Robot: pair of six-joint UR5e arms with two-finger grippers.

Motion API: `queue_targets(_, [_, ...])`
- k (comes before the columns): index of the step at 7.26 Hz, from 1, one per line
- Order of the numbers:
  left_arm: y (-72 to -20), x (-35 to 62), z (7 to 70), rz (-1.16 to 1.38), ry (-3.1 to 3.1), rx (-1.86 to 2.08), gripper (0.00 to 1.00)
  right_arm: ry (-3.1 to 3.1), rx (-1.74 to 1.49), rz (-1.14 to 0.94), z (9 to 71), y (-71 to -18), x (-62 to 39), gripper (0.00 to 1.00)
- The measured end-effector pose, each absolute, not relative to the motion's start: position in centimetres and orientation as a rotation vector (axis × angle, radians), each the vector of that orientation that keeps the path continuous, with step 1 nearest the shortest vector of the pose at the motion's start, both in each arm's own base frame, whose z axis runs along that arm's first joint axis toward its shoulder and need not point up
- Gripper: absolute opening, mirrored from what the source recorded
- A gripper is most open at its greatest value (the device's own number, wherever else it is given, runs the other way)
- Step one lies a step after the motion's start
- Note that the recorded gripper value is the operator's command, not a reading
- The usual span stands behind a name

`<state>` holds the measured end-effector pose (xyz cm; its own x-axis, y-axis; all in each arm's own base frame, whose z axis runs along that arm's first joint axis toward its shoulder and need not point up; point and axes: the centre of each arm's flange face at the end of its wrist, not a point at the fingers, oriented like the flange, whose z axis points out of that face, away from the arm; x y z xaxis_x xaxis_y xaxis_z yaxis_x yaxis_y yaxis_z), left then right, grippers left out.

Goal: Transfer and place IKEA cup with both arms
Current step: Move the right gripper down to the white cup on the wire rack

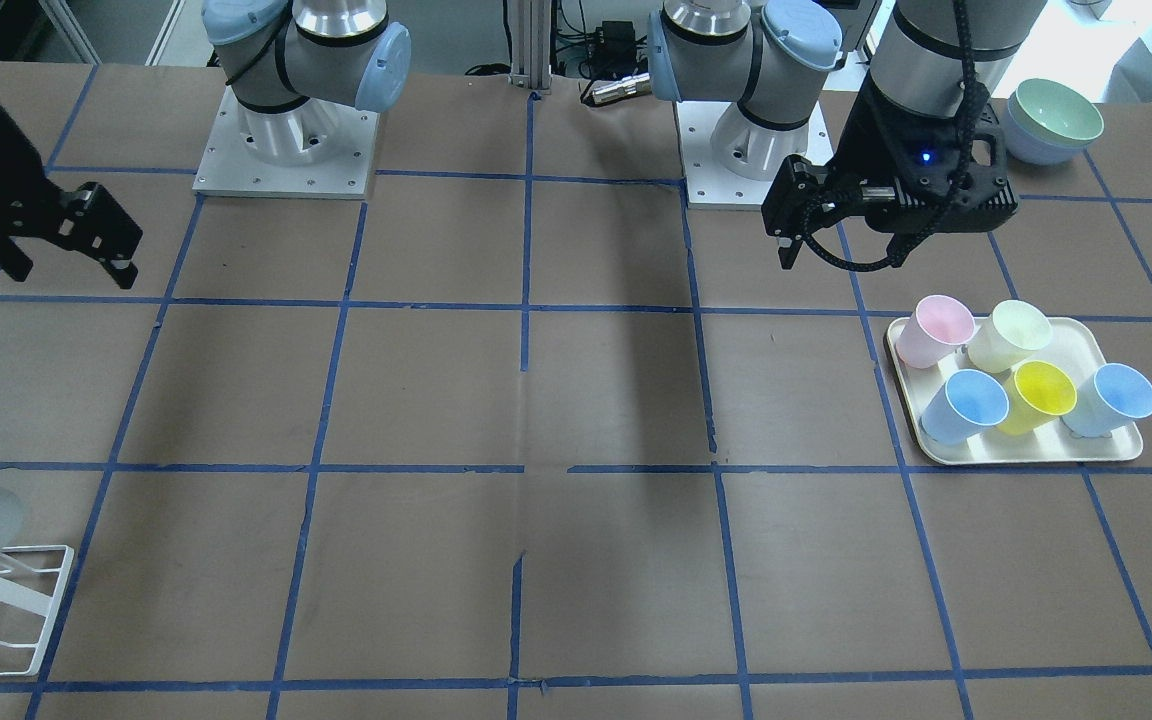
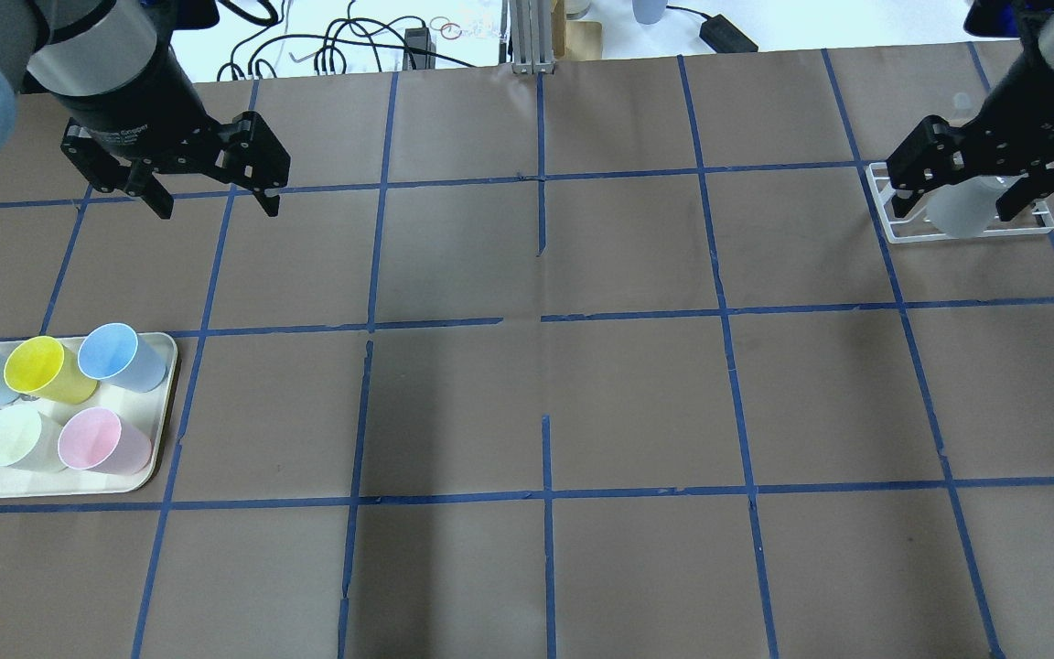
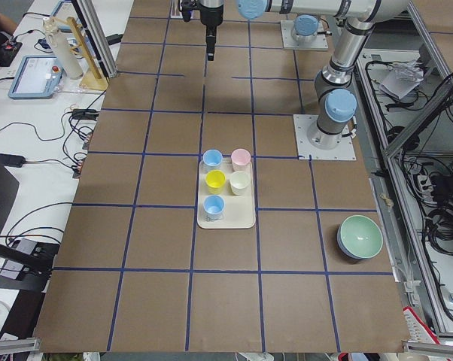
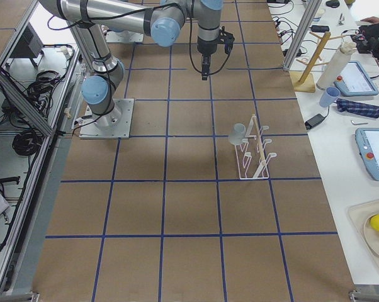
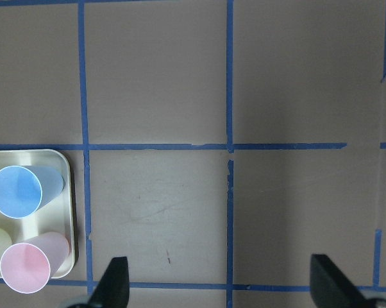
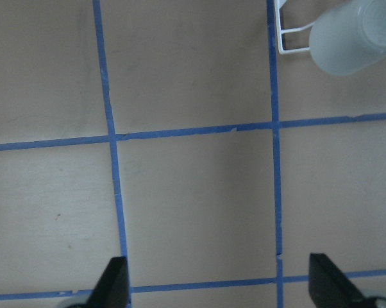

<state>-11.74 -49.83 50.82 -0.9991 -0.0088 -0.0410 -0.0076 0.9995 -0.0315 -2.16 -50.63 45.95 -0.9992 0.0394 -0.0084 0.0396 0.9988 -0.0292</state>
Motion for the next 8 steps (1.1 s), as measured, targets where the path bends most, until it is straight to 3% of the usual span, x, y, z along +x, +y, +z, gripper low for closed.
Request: queue_targets(8, [-49.5, -12.5, 51.4, -0.072, 3.175, -0.035, 1.0, 3.174, -0.454, -0.272, 38.1, -58.6, -12.8, 1.0])
